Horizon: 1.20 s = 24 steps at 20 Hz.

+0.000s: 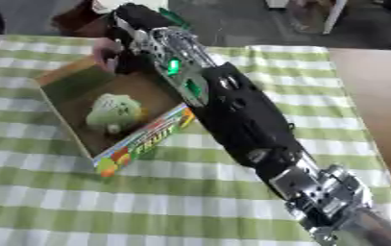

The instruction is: Pick up objects on the table and place them in the box.

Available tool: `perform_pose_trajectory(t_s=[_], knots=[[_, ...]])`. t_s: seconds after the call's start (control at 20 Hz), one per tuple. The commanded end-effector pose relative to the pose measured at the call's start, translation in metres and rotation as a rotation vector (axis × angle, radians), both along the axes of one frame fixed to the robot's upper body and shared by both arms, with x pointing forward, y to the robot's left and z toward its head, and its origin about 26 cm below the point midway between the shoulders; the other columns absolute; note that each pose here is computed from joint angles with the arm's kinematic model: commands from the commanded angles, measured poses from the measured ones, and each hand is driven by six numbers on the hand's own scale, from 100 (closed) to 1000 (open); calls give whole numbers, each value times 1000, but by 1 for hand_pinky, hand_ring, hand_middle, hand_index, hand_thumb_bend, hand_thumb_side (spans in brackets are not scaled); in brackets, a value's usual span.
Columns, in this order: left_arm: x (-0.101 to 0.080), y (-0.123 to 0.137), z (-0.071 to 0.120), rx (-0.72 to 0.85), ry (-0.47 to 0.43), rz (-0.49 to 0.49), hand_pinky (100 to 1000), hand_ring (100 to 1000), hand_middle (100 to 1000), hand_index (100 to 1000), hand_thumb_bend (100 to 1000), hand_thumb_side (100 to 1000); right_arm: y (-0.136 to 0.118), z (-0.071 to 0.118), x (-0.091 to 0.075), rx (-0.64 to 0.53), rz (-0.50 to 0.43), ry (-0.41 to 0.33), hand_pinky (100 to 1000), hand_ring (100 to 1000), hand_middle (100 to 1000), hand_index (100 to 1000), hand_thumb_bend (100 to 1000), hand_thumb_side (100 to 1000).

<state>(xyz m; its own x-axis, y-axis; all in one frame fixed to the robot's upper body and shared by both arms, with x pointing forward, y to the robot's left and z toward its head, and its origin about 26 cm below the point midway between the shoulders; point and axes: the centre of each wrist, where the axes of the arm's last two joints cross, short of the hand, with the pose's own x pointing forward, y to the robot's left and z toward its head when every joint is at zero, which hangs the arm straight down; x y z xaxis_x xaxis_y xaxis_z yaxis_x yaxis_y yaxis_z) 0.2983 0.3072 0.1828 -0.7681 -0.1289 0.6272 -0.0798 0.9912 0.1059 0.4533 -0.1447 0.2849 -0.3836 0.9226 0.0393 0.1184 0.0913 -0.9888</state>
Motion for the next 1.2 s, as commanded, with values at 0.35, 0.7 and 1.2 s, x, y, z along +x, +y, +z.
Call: perform_pose_trajectory(t_s=[0.35,0.7,1.2], knots=[[-1,0,6,10,-18,-7,538,615,666,745,100,872,-7,-11,17,-144,-23,52,748,815,616,854,100,166],[-1,1,5,9,-17,-6,538,614,666,743,100,871,-10,-6,17,-167,-23,133,819,949,828,952,100,100],[-1,1,5,8,-13,-5,538,614,666,743,100,871,-9,0,13,-157,-62,73,825,957,853,948,100,253]])
